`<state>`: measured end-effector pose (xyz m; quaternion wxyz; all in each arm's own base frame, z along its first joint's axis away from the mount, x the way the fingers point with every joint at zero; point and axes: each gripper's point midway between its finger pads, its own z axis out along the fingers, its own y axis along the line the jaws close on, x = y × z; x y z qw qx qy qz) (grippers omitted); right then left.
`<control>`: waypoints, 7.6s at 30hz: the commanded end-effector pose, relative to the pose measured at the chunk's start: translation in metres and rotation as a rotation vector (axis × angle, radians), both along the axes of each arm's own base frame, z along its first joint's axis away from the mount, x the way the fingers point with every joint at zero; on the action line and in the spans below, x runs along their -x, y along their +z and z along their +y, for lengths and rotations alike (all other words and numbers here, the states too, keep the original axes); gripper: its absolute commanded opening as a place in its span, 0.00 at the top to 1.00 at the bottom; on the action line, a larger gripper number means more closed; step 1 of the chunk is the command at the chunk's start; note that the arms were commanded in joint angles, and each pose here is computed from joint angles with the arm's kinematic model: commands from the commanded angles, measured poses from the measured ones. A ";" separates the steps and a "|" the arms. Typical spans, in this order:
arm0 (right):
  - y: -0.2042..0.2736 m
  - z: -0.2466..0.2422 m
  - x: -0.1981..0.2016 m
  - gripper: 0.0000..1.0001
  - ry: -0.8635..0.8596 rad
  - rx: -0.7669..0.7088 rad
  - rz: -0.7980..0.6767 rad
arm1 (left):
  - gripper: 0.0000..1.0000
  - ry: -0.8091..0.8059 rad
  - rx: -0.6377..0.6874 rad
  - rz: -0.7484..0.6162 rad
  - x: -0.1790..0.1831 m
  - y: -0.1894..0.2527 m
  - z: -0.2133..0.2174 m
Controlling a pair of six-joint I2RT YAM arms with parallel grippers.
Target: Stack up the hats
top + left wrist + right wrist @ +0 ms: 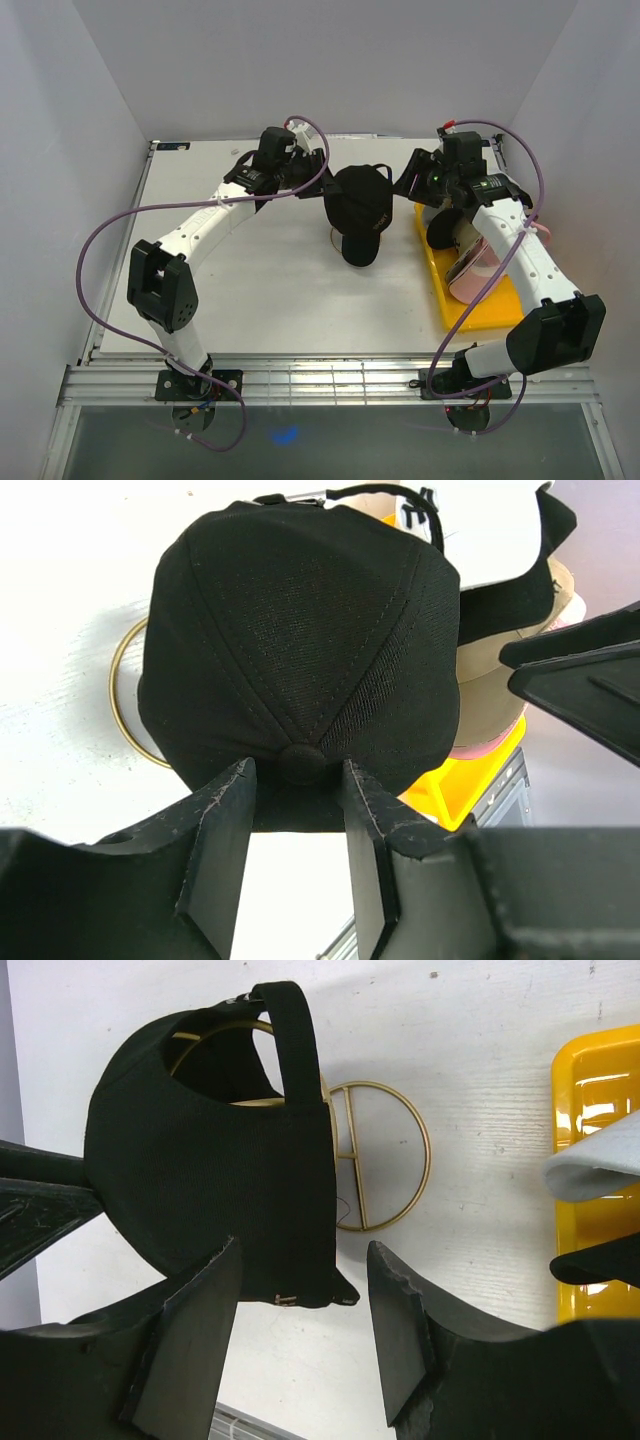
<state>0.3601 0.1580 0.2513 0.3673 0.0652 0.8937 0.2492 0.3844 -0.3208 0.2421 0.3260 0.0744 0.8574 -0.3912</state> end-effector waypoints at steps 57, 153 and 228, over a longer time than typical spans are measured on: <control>-0.036 0.005 -0.036 0.50 0.034 0.070 0.054 | 1.00 0.062 -0.223 -0.147 0.062 0.049 -0.046; -0.035 0.012 -0.091 0.57 0.042 0.150 0.068 | 1.00 0.487 -0.211 0.021 0.039 0.042 -0.029; -0.028 -0.179 0.122 0.39 -0.523 0.300 0.163 | 0.47 0.135 0.087 -0.193 0.132 0.126 0.000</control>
